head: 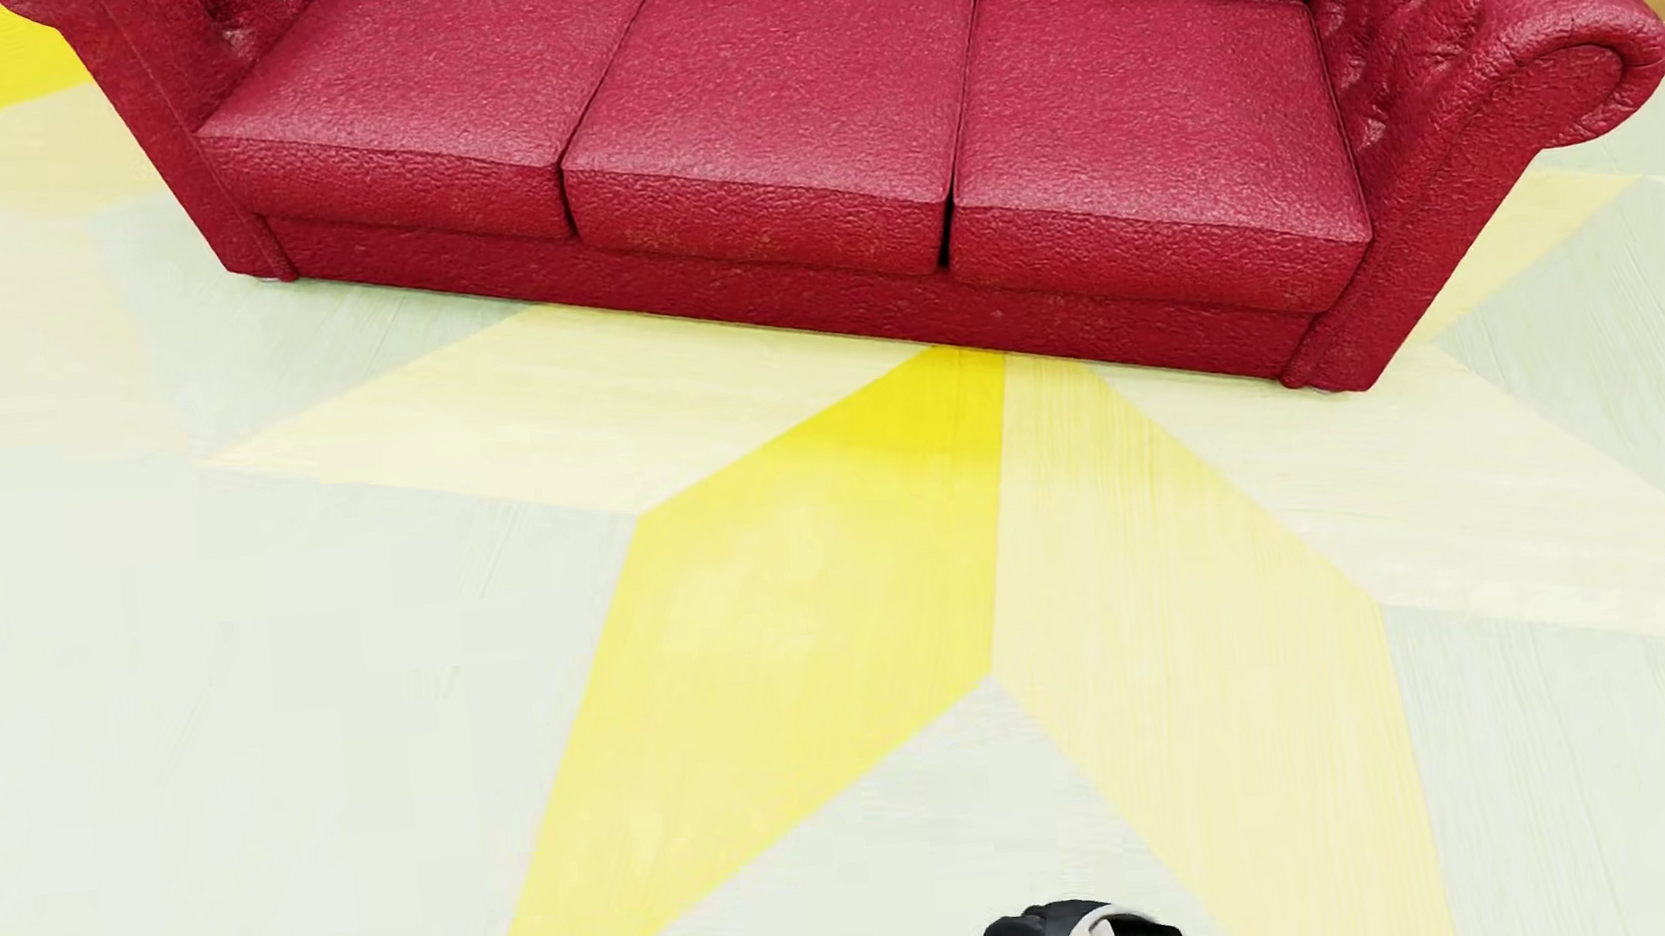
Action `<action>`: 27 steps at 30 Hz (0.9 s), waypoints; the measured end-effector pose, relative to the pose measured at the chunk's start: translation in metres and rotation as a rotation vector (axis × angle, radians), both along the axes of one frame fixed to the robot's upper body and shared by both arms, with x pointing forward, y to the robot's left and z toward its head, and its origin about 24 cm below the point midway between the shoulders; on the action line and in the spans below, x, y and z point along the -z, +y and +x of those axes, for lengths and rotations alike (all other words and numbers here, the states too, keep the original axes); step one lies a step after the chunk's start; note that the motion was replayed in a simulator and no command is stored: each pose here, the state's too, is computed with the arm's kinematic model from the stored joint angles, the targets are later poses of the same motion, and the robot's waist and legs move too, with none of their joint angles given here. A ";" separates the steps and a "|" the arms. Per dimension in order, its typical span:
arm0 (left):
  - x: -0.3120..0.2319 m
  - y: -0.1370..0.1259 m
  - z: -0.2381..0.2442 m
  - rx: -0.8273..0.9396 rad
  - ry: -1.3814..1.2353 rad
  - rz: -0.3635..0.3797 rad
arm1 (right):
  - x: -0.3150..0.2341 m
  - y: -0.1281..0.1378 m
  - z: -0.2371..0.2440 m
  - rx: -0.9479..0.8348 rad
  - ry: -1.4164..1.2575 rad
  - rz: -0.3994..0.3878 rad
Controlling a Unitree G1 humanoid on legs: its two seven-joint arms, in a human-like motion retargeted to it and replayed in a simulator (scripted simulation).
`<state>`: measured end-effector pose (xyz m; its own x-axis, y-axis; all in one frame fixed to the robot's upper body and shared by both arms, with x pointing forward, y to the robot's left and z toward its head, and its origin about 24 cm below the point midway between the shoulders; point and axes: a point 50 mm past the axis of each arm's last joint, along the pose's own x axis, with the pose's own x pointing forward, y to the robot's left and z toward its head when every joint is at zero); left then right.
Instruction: Approach sofa
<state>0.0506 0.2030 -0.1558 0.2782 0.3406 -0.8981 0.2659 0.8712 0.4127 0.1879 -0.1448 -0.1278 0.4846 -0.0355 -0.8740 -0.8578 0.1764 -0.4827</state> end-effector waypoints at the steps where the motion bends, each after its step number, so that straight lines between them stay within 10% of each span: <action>1: -0.004 0.012 0.018 0.035 -0.037 0.077 | 0.007 -0.012 -0.016 0.101 0.009 0.016; 6: -0.041 0.037 0.118 0.194 -0.299 0.177 | 0.019 -0.083 -0.102 0.381 0.058 -0.078; 13: -0.078 0.019 0.164 0.193 -0.623 0.174 | 0.036 -0.077 -0.181 0.624 0.377 -0.131; 17: -0.042 0.007 0.124 0.442 -0.282 0.048 | 0.037 -0.043 -0.142 0.558 0.281 0.004; 27: 0.003 0.029 -0.048 -0.087 0.186 0.035 | -0.035 0.025 0.044 0.187 -0.374 0.219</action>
